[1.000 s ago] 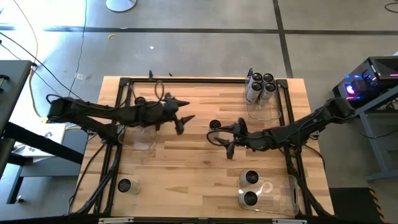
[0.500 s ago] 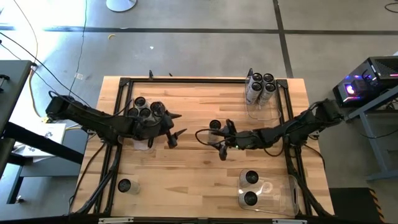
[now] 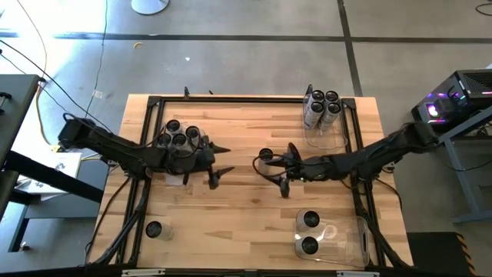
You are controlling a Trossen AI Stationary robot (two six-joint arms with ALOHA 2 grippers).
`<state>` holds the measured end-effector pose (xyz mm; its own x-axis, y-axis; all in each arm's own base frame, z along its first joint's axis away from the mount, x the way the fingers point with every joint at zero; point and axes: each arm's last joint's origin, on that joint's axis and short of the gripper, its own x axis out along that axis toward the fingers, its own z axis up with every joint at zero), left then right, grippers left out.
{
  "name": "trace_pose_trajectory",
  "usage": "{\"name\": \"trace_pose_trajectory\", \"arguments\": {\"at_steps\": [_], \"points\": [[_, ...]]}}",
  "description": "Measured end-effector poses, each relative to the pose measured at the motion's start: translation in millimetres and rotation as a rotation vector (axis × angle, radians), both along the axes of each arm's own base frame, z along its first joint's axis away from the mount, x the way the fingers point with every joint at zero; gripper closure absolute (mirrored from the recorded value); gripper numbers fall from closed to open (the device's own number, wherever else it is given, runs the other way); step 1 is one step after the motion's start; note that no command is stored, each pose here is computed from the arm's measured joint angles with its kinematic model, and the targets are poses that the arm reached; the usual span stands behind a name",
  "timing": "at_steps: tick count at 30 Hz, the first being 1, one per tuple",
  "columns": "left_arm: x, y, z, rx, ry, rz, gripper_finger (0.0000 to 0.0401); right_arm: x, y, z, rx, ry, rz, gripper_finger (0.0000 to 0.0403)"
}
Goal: Sort soda cans
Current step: Put the white-yellow soda can into the bottom transparent bin
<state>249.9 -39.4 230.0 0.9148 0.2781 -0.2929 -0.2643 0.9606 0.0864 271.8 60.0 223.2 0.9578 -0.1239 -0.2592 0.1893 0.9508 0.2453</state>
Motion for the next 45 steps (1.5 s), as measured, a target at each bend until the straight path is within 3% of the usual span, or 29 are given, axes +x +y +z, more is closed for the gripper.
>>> {"name": "trace_pose_trajectory", "arguments": {"at_steps": [9,14,17,20,23,26,34,39,45], "points": [[20.2,-7.6,-1.1,0.012,-0.034,-0.021,0.0096,-37.4,15.4,33.6,-0.042,-0.026,0.112,0.0155],[48.3,-8.5,-1.2,0.016,0.0,-0.144,0.0096,-52.1,18.7,31.0,-0.048,0.068,0.097,0.0155],[63.4,-3.2,-10.8,0.041,0.05,-0.135,0.0096,-55.8,20.7,20.1,-0.001,0.165,0.07,0.0155],[71.4,5.3,-23.2,-0.011,0.089,-0.134,0.0096,-54.6,26.3,4.9,0.042,0.261,0.062,0.0155],[73.2,12.6,-34.8,-0.093,0.148,-0.145,0.0096,-48.6,32.2,-12.2,0.024,0.331,0.064,0.0155],[76.8,20.6,-44.8,-0.107,0.175,-0.122,0.0096,-41.1,33.5,-28.3,0.0,0.391,0.051,0.0155],[90.7,44.8,-79.1,-0.023,0.241,-0.143,0.0096,-26.6,24.8,-48.7,0.006,0.455,0.018,0.0155],[100.7,56.0,-98.2,0.063,0.213,-0.145,0.0096,-23.1,14.8,-49.8,0.014,0.463,-0.01,0.0155],[105.6,53.2,-116.2,0.086,0.221,-0.283,0.0096,-21.6,6.8,-50.8,0.031,0.483,-0.02,0.0155]]}}
